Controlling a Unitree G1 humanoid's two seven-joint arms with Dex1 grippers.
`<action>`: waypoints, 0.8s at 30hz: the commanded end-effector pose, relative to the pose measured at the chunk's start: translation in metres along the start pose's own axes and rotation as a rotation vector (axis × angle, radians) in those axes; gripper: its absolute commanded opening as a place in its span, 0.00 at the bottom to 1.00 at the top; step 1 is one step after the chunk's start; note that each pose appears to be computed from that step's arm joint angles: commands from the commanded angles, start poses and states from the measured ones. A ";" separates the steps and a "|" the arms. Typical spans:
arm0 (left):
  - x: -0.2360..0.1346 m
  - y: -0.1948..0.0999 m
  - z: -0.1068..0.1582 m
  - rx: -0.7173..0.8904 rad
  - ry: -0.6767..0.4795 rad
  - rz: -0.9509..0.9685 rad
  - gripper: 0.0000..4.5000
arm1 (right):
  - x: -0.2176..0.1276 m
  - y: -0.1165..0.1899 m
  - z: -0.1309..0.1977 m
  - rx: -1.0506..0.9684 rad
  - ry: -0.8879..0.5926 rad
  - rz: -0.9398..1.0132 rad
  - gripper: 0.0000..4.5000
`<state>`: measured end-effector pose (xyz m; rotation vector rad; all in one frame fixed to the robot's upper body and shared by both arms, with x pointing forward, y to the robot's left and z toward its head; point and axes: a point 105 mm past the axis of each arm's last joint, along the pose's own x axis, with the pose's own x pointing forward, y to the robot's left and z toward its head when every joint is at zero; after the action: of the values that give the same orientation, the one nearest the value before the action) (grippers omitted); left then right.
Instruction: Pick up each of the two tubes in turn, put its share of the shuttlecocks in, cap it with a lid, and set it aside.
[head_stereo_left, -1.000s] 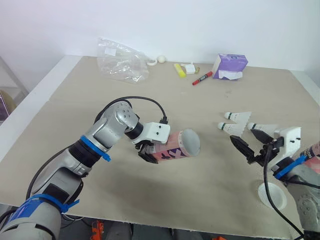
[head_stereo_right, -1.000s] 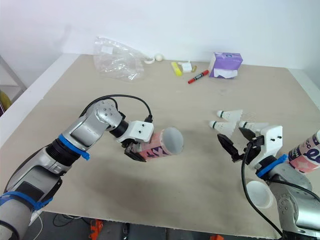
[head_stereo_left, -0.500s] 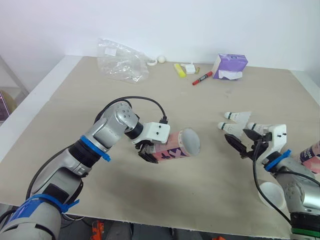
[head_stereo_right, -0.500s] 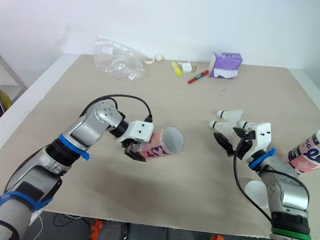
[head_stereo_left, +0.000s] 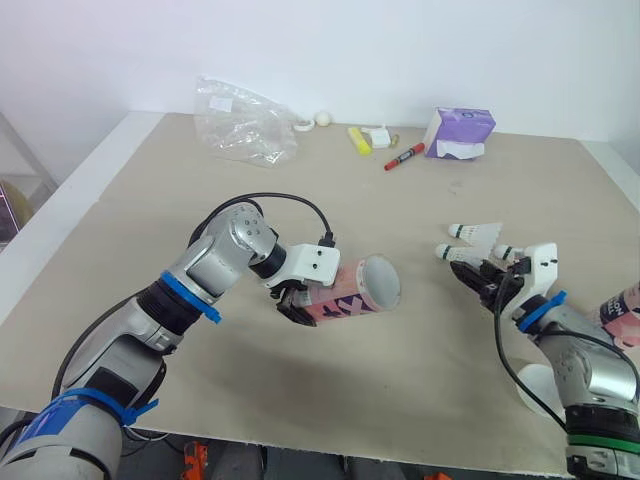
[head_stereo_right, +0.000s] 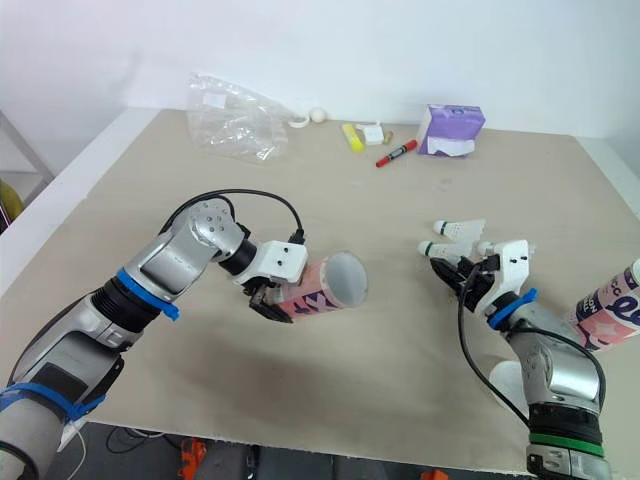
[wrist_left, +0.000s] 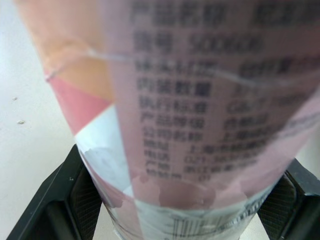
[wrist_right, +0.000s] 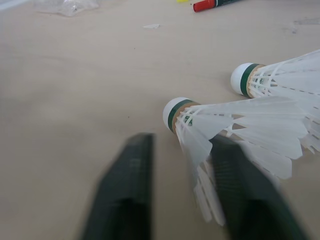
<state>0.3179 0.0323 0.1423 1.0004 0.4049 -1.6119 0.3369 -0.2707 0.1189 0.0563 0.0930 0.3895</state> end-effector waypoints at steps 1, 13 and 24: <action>-0.003 0.003 0.003 0.009 -0.005 0.023 0.84 | 0.005 0.001 0.010 -0.023 -0.034 0.009 0.01; -0.004 0.004 -0.002 -0.015 -0.009 0.026 0.84 | -0.022 0.072 0.087 -0.460 -0.154 0.297 0.01; -0.004 0.007 -0.009 -0.079 -0.016 0.000 0.84 | -0.075 0.154 0.123 -1.004 -0.091 0.718 0.01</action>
<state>0.3239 0.0366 0.1394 0.9192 0.4424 -1.6117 0.2326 -0.1691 0.2487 -0.8600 -0.1777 1.0797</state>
